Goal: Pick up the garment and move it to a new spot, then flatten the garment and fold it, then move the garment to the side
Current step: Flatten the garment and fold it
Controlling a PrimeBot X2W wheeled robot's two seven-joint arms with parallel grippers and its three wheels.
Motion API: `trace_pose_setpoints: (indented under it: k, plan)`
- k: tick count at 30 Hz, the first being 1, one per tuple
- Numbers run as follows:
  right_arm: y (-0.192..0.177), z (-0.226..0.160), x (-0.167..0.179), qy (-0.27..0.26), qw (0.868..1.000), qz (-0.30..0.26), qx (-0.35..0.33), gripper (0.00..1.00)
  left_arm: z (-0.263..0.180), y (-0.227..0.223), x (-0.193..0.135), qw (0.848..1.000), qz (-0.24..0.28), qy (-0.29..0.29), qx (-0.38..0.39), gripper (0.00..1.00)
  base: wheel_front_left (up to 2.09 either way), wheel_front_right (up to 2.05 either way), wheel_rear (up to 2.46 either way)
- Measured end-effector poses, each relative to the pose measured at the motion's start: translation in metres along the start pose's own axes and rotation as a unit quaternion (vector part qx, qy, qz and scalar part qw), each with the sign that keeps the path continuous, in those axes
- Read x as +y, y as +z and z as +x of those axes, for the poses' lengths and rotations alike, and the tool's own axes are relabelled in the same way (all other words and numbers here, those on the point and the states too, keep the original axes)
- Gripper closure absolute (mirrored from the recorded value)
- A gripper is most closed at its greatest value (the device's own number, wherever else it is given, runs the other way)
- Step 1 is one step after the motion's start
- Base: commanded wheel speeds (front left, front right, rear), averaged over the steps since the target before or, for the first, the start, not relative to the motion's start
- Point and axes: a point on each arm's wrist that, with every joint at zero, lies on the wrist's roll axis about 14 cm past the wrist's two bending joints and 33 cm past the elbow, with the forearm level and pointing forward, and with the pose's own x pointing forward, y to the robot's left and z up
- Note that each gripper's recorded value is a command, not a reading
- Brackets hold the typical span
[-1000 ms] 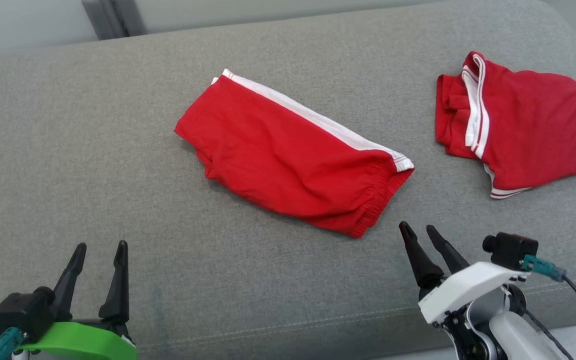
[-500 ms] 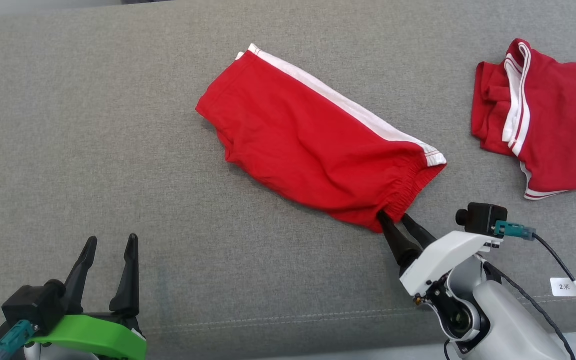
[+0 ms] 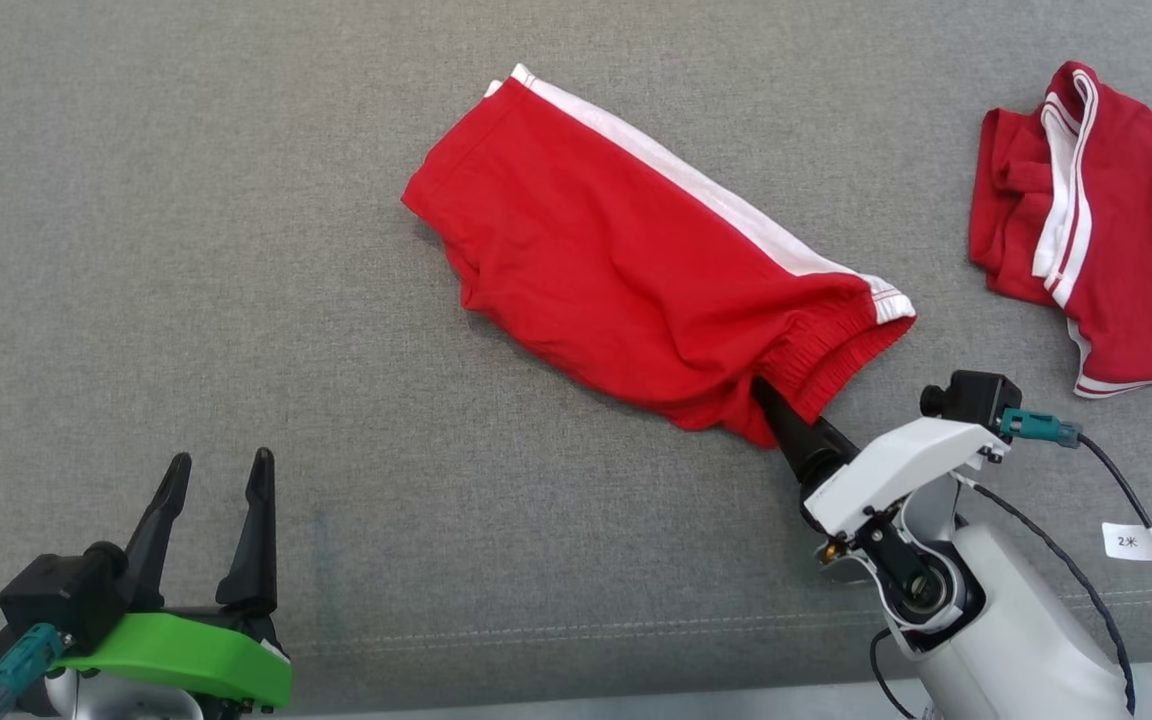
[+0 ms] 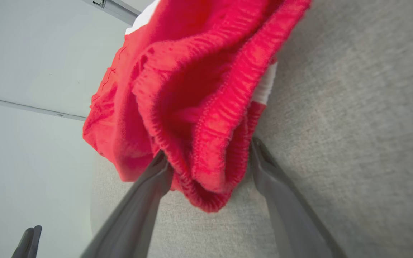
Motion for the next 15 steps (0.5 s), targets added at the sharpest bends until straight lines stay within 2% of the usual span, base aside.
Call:
trace_pose_setpoints:
  k: [4, 5, 7, 8, 15]
  plan:
    - [0.003, 0.004, 0.002, 0.002, 1.0, 0.004, 0.001, 0.0, 0.0, 0.0, 0.0, 1.0, 0.0, 0.0, 0.001, 0.0, 0.0, 0.0, 0.0]
    - [0.003, 0.006, 0.004, 0.005, 1.0, 0.003, 0.002, 0.12, 0.001, 0.0, -0.001, 1.0, 0.0, -0.001, 0.0, 0.0, 0.0, 0.0, 0.0]
    - [0.006, 0.008, 0.006, 0.009, 1.0, 0.003, 0.002, 0.89, 0.003, 0.003, -0.001, 1.0, 0.001, -0.002, -0.004, 0.0, 0.0, 0.0, 0.0]
    - [0.006, 0.009, 0.007, 0.01, 1.0, 0.006, 0.002, 1.0, 0.003, 0.003, -0.001, 1.0, 0.001, -0.002, -0.005, 0.0, 0.0, 0.0, 0.0]
    - [0.003, 0.01, 0.013, 0.028, 0.999, 0.009, 0.012, 1.0, 0.001, -0.001, 0.0, 1.0, -0.003, 0.004, -0.001, 0.0, 0.0, 0.0, 0.0]
